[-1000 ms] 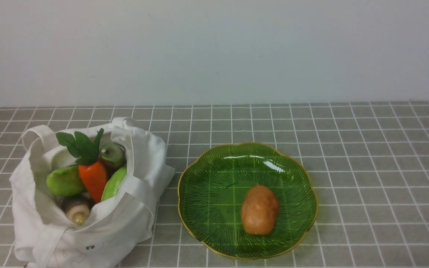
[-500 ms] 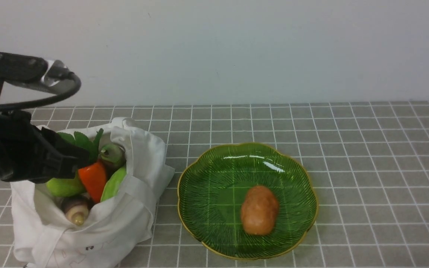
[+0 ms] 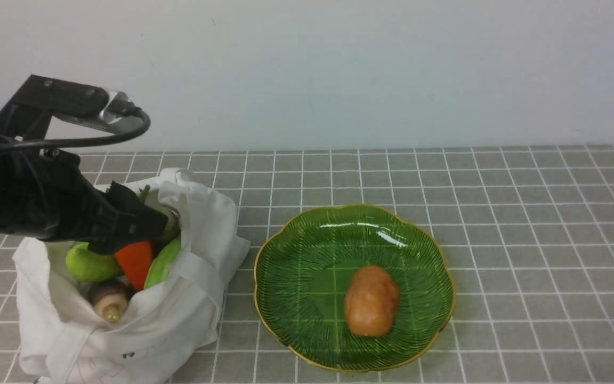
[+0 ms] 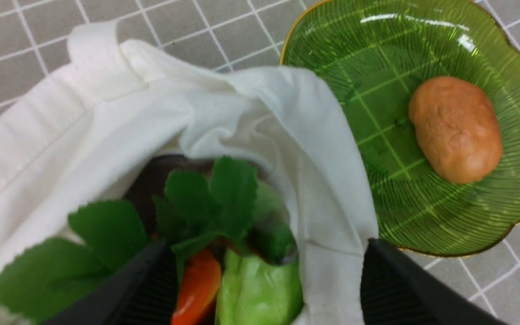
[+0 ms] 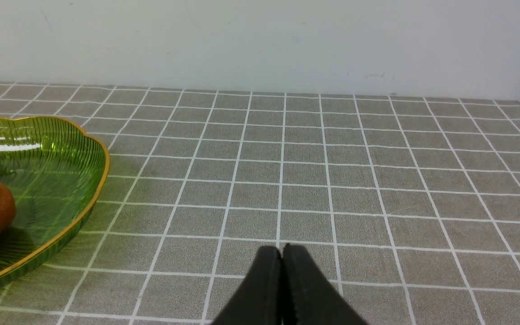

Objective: Take vegetables from bag on grey coffee tablecloth place on plate.
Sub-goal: 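Reach into the bag and grasp a vegetable inside it with the left gripper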

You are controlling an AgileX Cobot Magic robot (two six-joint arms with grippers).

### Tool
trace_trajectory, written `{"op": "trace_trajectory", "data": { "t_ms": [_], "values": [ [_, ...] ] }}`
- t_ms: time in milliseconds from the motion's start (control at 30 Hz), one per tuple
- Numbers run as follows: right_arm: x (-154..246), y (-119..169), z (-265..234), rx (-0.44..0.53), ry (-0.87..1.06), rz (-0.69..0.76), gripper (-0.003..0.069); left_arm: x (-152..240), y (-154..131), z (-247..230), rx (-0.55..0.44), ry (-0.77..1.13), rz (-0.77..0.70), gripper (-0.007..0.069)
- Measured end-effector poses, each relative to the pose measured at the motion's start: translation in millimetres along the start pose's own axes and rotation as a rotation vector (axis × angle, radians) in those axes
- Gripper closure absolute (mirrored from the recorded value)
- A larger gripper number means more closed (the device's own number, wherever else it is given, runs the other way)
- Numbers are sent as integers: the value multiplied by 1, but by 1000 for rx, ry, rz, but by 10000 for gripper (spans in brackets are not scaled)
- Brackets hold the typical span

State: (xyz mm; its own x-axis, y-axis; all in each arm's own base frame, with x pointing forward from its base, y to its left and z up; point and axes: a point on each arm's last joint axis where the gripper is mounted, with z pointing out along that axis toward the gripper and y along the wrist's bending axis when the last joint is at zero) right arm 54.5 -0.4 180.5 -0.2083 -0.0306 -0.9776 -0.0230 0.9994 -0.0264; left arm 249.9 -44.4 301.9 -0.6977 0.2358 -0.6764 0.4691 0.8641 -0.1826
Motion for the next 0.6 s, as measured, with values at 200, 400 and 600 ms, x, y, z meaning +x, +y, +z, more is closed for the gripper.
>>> {"op": "trace_trajectory", "data": {
  "t_ms": [200, 400, 600],
  "values": [
    [0, 0, 0, 0, 0, 0, 673, -2, 8, 16, 11, -9, -11, 125],
    [0, 0, 0, 0, 0, 0, 673, -1, 17, 32, 0, 7, -40, 158],
    [0, 0, 0, 0, 0, 0, 673, -5, 16, 31, 6, -30, -81, 410]
  ]
}}
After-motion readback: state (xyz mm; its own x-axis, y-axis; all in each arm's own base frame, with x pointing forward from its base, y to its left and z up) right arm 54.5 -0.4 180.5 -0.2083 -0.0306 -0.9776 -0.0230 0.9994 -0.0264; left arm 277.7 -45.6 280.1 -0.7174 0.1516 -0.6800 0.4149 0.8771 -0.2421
